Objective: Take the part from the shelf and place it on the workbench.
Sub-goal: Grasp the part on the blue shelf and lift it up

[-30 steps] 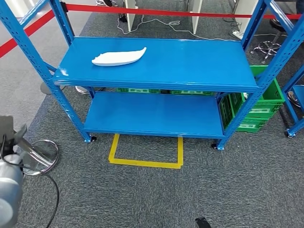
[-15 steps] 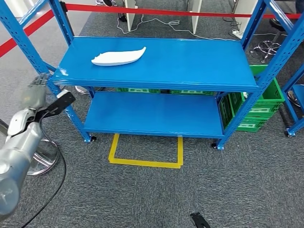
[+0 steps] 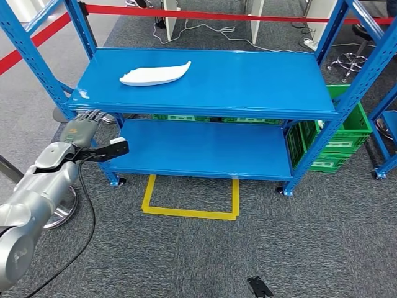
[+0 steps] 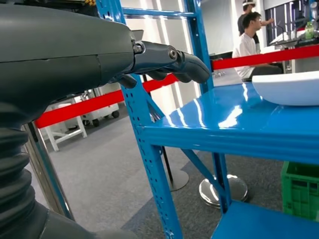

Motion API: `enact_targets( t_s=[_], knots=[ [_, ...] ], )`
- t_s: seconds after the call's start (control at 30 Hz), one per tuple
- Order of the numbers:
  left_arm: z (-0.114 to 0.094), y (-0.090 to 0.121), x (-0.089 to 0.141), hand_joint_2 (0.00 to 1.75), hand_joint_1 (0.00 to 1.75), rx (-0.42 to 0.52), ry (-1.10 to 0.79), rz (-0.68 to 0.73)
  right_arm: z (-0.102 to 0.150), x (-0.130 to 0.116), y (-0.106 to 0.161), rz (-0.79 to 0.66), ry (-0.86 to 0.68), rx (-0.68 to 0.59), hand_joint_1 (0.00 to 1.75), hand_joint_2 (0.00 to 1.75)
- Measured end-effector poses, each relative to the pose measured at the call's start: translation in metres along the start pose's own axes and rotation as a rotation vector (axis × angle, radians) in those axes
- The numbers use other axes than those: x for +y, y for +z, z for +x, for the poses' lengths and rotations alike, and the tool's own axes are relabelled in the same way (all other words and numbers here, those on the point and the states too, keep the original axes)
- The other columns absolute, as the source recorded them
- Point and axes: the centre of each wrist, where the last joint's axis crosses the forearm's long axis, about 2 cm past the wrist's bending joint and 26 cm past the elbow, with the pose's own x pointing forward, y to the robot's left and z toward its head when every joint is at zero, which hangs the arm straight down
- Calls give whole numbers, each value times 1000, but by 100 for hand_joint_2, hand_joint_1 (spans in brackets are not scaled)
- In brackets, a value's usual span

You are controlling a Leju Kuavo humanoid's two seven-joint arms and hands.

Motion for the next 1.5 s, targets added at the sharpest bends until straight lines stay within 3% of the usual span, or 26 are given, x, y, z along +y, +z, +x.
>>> enact_targets(
  t_s=[0.33,0.63,0.9,1.03,1.5],
  knots=[
    [9,7,-22,175,0,28,-26,-71,-3,1,0,-1,13,18,0,175],
    [13,7,-20,175,0,34,-45,68,-6,2,0,-4,26,23,0,175],
    [25,0,-10,175,0,-66,-7,205,-6,2,0,-3,37,19,0,175],
    [33,-1,-10,0,0,-89,12,219,-7,2,0,-2,34,19,0,175],
    [42,-3,-13,0,0,-67,56,94,-8,2,-1,-5,34,27,0,175]
  ],
)
